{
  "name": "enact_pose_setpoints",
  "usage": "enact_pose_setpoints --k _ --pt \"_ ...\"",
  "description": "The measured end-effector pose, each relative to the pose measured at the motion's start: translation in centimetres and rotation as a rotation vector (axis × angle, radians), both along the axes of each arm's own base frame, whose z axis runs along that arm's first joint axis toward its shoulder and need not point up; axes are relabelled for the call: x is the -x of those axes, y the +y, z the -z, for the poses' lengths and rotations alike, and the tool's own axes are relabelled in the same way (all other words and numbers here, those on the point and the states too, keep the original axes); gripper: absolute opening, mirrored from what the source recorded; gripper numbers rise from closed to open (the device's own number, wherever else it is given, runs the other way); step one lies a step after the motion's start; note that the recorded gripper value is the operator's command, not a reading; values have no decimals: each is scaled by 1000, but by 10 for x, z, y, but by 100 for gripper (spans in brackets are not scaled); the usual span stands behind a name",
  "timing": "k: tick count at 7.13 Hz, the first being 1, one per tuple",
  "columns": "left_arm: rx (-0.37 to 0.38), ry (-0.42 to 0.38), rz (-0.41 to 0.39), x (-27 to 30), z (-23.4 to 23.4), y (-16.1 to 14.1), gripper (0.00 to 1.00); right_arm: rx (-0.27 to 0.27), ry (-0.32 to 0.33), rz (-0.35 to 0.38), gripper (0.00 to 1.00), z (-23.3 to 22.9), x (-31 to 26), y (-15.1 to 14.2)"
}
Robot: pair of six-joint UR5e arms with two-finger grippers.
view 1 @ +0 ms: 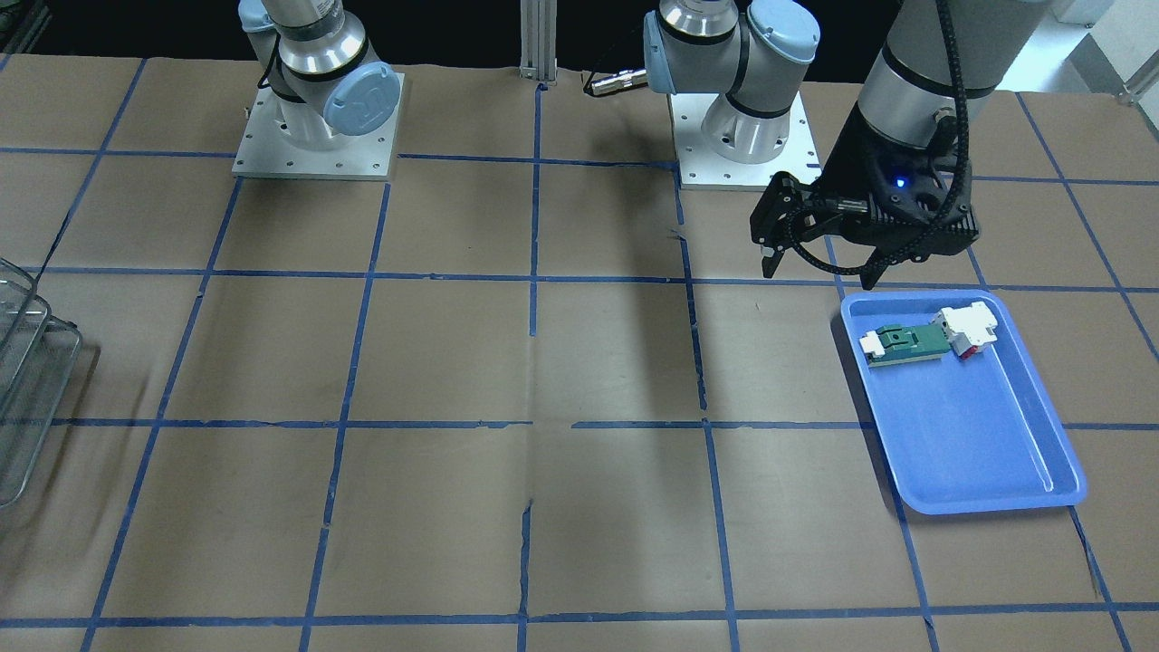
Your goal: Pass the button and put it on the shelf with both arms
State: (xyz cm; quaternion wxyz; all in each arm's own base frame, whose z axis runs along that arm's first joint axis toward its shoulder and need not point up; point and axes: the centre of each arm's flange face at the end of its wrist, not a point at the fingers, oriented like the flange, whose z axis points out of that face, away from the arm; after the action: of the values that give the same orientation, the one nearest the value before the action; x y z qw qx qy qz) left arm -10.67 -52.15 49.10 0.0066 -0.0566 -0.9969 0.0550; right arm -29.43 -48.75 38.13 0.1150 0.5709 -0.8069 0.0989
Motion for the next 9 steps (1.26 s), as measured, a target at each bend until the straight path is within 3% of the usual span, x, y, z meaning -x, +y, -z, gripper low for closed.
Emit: enact_pose_setpoints --k 2,5,9 --pt "8 -4 -1 -1 0 -1 100 0 -45 93 100 -30 -36 5" --pt "9 -5 -2 -1 0 -1 100 -16 -50 240 100 -66 -182 -14" --pt "9 -5 -4 -1 0 -1 100 -24 -128 546 100 -102 -375 -5"
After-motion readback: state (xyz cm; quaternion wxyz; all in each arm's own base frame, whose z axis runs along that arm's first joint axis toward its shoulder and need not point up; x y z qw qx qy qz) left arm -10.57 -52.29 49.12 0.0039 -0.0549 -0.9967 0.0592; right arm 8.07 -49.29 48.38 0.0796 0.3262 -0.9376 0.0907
